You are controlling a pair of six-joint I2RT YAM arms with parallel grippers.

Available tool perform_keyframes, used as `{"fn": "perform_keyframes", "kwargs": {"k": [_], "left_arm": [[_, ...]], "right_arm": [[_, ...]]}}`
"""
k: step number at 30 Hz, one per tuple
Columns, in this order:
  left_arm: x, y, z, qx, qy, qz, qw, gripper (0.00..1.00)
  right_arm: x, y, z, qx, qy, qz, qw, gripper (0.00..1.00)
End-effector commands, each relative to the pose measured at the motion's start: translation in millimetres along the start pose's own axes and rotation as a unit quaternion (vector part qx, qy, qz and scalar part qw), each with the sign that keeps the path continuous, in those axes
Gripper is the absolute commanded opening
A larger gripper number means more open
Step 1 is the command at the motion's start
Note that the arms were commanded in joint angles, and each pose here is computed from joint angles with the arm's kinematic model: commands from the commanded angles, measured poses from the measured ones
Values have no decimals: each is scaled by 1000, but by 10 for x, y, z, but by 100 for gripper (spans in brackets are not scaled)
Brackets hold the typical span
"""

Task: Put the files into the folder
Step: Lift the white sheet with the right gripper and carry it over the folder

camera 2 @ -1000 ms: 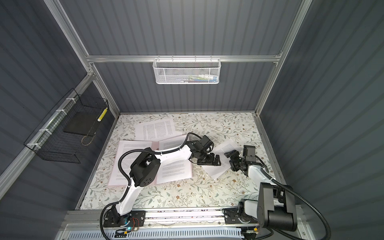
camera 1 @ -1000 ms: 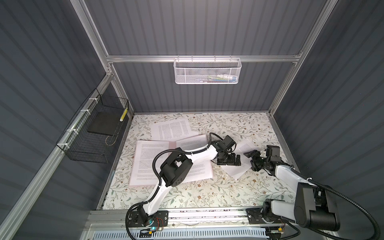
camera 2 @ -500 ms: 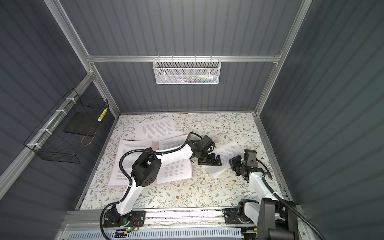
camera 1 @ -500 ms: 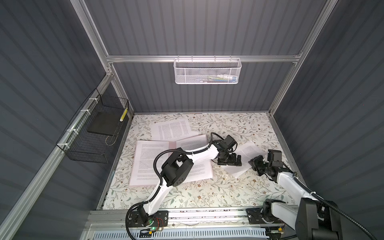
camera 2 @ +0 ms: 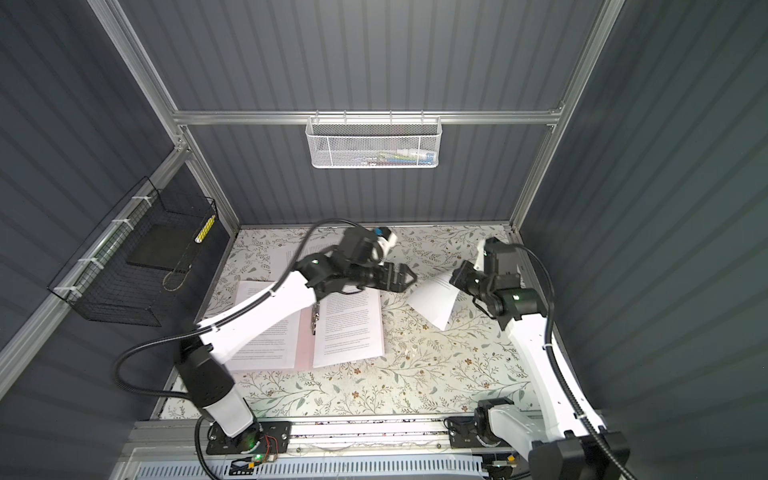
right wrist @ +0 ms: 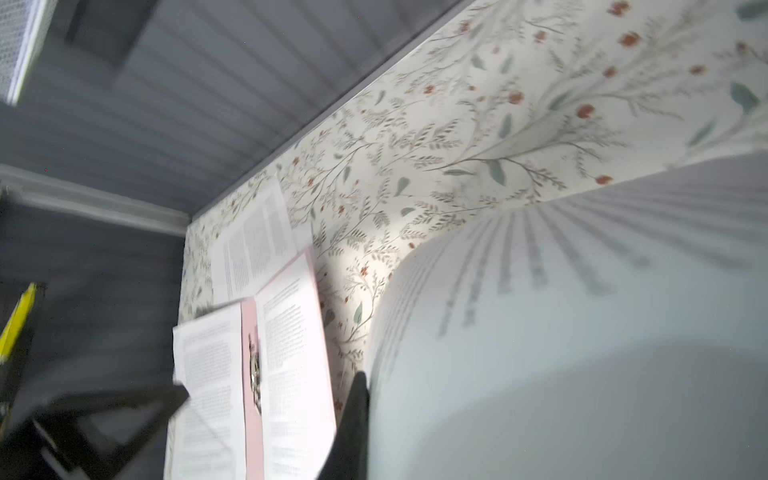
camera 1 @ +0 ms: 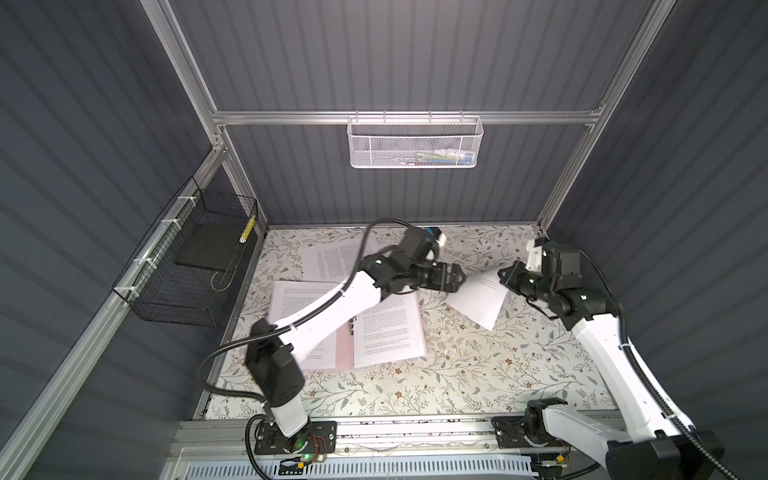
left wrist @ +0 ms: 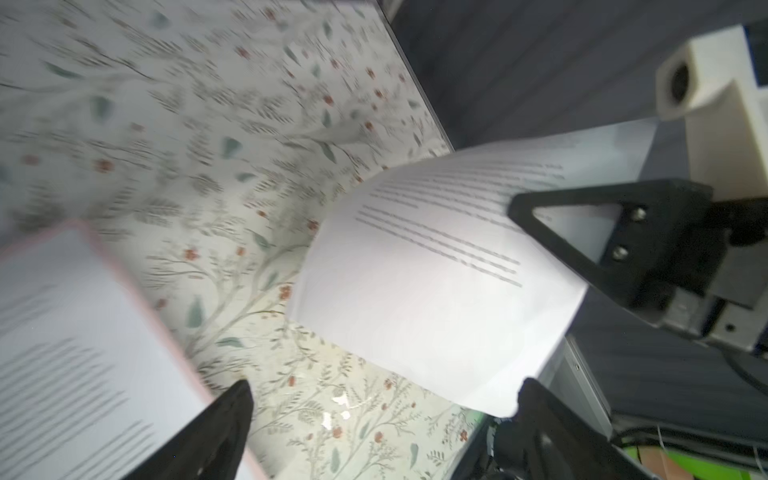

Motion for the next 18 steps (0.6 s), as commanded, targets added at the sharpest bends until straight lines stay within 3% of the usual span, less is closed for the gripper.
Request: {"fn": "perform_keyframes", "kwargs": {"k": [1, 5, 9, 14, 18], "left_arm": [[-182, 679, 196, 155, 6, 26, 988, 100], [-153, 1029, 718, 248, -36, 70, 965, 100], [-233, 1316, 979, 304, -35, 112, 945, 100], [-234, 1372, 1155, 309, -46, 120, 942, 100], [-301, 1375, 1100, 286, -20, 107, 952, 100]], "right_arm": [[-130, 415, -59, 20, 99, 103, 990, 0], [-173, 1156, -142, 132, 139, 149, 970, 0], [-257, 1688, -225, 260, 178, 151, 937, 0], [-379, 1540, -680, 231, 216, 120, 941, 0], [-580, 1268, -1144, 210, 256, 94, 939, 0]]}}
Point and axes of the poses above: each gripper's point midway between its finger pads, its own z axis back along the fingers, its own y axis along the line the jaws close on, x = y × z, the point moved 10 cm from there along z, back along the fingers, and after that the axes turned 3 degrees about z, right-handed, at the moved point
